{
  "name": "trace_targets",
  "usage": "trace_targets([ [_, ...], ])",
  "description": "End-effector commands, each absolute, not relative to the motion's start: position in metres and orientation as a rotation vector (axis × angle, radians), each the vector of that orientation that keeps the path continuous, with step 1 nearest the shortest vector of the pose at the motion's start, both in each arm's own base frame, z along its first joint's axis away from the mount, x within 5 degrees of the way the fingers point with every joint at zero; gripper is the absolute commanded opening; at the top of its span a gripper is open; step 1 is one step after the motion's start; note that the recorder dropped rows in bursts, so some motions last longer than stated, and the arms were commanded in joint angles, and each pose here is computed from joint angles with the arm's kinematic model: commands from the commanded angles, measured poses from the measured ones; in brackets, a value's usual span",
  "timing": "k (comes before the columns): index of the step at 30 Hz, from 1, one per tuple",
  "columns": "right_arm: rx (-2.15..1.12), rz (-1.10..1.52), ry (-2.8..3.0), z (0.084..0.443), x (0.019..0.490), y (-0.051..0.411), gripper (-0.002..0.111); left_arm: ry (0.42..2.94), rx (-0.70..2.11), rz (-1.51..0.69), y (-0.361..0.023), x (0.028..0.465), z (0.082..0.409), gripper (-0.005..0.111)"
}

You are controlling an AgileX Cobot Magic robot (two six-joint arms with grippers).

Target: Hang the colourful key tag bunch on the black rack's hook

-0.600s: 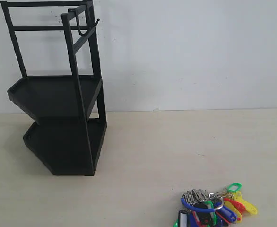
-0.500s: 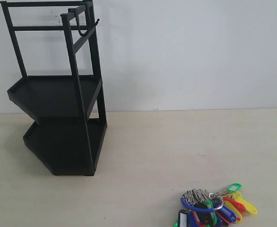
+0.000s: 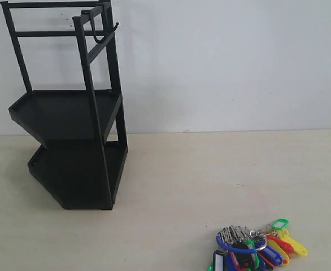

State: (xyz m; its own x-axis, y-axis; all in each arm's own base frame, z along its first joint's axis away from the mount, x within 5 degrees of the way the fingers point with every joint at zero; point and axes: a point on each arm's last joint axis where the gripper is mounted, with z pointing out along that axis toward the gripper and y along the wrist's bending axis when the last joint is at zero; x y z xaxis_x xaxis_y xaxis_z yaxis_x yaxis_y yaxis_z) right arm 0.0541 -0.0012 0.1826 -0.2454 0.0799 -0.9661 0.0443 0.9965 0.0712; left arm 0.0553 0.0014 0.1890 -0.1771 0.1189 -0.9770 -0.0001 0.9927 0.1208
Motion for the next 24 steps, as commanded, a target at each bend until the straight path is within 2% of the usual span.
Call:
trace_targets([
  [1,0.087,0.021,1.804,0.184,0.054,-0.002,0.0,1.737,0.088,0.103,0.001,0.055,0.19,0.004],
  [13,0.085,0.019,1.789,0.185,0.054,-0.002,0.0,1.737,0.088,0.103,0.001,0.055,0.19,0.004],
  [24,0.075,0.02,1.468,0.214,0.056,-0.002,0.0,1.737,0.088,0.103,0.001,0.055,0.19,0.004],
])
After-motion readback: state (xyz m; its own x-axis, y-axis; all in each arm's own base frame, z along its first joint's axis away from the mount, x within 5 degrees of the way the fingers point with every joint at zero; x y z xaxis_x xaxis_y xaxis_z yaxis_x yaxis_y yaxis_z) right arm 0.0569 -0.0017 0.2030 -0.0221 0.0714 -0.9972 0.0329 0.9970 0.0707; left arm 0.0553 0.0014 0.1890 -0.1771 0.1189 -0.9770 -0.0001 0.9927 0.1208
